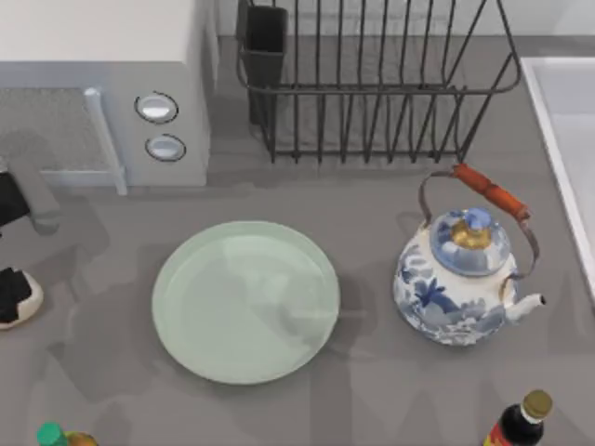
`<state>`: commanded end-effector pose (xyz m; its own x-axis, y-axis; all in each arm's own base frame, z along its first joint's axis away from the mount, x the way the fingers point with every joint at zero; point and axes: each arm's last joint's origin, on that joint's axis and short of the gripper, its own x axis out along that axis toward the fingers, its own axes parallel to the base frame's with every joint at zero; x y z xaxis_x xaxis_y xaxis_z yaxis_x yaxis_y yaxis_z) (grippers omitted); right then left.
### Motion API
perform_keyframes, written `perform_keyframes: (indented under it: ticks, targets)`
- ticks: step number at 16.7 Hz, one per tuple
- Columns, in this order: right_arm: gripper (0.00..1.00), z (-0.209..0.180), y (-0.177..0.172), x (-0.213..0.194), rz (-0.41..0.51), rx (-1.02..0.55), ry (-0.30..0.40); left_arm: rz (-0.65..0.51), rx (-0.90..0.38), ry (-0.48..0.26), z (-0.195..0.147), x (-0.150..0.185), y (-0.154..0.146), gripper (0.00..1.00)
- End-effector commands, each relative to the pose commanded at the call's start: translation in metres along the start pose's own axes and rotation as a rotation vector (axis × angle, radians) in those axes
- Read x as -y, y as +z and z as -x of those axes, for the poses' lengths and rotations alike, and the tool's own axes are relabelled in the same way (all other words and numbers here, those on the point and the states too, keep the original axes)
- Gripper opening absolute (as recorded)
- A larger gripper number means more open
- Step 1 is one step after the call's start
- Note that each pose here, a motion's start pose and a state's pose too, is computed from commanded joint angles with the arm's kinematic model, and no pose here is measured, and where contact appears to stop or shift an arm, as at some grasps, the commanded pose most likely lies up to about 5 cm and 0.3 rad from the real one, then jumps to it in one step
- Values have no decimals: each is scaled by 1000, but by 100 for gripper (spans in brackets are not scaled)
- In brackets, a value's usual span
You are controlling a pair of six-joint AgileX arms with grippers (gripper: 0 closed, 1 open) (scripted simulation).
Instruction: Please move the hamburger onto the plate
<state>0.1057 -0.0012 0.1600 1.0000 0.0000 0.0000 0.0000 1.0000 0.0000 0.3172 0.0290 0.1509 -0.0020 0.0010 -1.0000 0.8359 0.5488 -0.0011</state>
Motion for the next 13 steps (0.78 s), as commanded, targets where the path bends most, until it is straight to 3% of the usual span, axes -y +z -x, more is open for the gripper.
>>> perform_keyframes:
  ticks: [6,11,13]
  targets:
    - [100,0,0,0,0,0,0,0,-1,-2,-54,-2,3,100]
    - [100,0,0,0,0,0,0,-1,1,1,-59,-4,6,100]
    - [100,0,0,0,0,0,0,-1,1,1,-59,-4,6,85]
